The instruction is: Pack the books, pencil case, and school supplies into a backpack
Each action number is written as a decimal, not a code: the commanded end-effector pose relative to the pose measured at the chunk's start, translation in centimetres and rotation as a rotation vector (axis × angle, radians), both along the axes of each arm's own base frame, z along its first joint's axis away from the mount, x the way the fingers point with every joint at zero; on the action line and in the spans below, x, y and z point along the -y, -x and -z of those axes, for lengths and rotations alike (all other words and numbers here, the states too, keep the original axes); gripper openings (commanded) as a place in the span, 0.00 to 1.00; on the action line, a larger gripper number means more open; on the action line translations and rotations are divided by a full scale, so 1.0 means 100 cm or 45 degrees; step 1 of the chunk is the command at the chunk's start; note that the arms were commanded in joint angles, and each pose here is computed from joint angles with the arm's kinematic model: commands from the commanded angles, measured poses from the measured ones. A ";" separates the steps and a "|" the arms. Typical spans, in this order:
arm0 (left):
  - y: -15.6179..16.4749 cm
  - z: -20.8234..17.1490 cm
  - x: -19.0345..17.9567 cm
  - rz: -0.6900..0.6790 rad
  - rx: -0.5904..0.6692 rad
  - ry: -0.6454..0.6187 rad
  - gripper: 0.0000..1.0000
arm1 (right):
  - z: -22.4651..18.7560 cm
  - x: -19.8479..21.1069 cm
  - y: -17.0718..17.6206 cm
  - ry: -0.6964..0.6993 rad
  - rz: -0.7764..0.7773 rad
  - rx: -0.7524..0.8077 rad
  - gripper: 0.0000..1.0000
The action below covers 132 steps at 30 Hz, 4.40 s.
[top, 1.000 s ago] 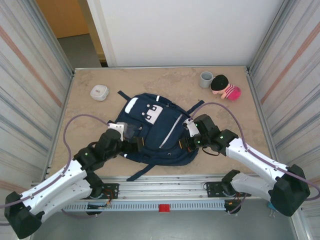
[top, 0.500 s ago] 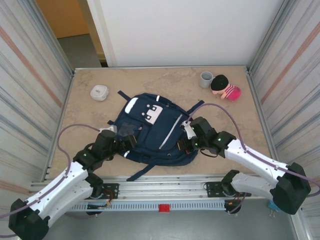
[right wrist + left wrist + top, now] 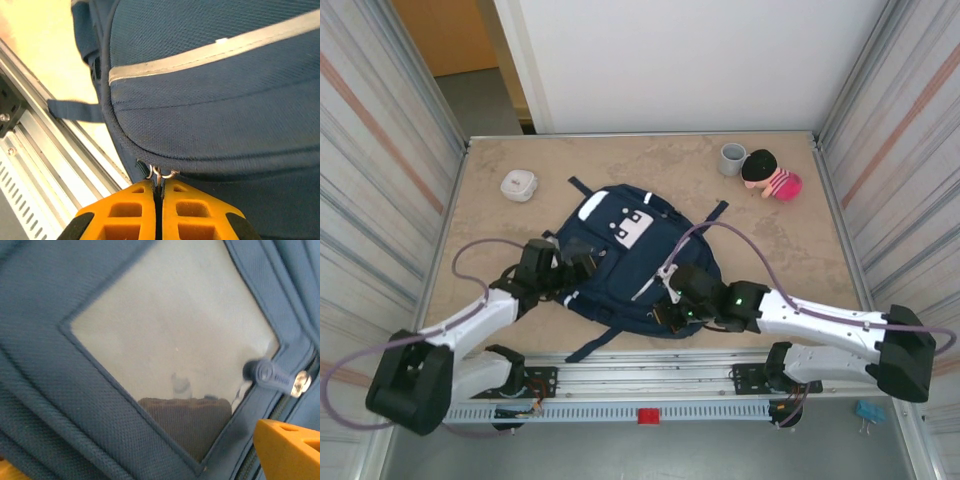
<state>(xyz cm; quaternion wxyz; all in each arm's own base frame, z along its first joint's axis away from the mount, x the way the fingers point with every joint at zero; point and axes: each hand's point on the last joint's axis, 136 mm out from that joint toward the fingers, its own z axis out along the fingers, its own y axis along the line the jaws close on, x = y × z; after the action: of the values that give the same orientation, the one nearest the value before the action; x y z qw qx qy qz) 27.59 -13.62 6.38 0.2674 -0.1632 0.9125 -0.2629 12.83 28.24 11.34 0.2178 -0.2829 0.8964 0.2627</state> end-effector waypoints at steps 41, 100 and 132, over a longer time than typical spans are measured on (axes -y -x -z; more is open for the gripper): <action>0.088 -0.064 0.126 1.847 1.262 -0.861 0.01 | -0.013 0.064 -0.048 -0.021 0.258 0.013 0.00; 0.115 -0.122 0.144 1.740 1.102 -0.758 0.63 | -0.032 0.041 -0.038 -0.267 0.063 -0.002 0.00; 0.152 -0.079 0.178 2.211 1.264 -0.648 0.04 | -0.019 0.083 -0.131 -0.211 0.502 0.102 0.00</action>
<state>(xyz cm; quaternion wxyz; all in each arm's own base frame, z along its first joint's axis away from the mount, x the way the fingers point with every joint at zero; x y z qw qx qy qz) 15.92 -31.66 15.03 0.4069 0.7004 0.5667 -0.1505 20.87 22.38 12.87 0.2528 -0.1625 0.8916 0.3388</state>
